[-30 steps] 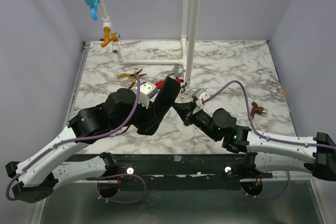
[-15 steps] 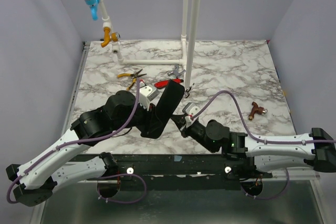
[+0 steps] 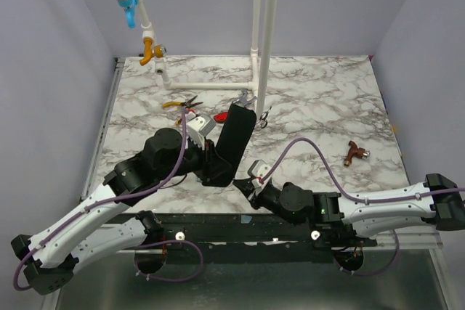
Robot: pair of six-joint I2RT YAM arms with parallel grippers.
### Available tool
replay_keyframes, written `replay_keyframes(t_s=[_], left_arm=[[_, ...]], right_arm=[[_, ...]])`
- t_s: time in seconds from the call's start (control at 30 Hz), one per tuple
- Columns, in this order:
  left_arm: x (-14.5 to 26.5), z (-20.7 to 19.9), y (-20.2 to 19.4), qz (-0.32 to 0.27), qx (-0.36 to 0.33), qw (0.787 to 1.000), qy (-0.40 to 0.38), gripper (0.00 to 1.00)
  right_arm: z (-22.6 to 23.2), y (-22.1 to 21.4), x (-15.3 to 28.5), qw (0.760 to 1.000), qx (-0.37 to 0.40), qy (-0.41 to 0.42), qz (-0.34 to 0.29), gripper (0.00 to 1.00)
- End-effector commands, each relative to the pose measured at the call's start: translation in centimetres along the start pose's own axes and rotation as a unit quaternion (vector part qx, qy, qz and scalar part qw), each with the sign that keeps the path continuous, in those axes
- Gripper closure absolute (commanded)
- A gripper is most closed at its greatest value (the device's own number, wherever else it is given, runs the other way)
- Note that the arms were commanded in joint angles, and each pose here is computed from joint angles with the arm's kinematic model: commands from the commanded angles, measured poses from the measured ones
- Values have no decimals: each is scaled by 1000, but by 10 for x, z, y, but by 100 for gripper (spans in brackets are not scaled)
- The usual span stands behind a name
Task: Sort the hair-cutting tools
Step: Unzip the hairdressing tool bag.
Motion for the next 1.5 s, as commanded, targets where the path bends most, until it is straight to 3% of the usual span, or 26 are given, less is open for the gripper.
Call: replay_keyframes(t_s=[0.0, 0.6, 0.73, 0.83, 0.97, 1.13, 1.3, 1.47], left_arm=[[8, -33, 56, -149, -7, 985, -82, 100], [-28, -12, 26, -165, 64, 974, -142, 100], [-33, -6, 19, -168, 76, 971, -153, 100], [-36, -1, 12, -167, 86, 970, -155, 100], [-36, 7, 6, -176, 92, 968, -151, 100], [-41, 17, -9, -166, 120, 963, -172, 100], [-58, 22, -32, -123, 143, 957, -220, 100], [-80, 26, -46, -78, 161, 953, -243, 100]], right_arm=[[28, -36, 9, 997, 18, 43, 59, 99], [60, 50, 5, 982, -122, 129, -71, 99], [66, 60, 2, 977, -135, 144, -80, 99], [66, 52, 1, 980, -138, 135, -47, 98], [44, 35, 18, 984, -149, 96, 0, 63], [-3, 16, 55, 980, -198, 7, 6, 37], [-48, 8, 80, 959, -266, -98, -15, 29], [-59, -4, 80, 946, -285, -157, -1, 26]])
Point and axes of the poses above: each gripper's point midway between its finger pads, its own x axis back along the fingers, its own z axis along the line the jaws close on, y = z × x, the point moved 4 cm from there along x, back along the fingers, and after that the axes turned 13 degrees about x, right-handed, at the moved point
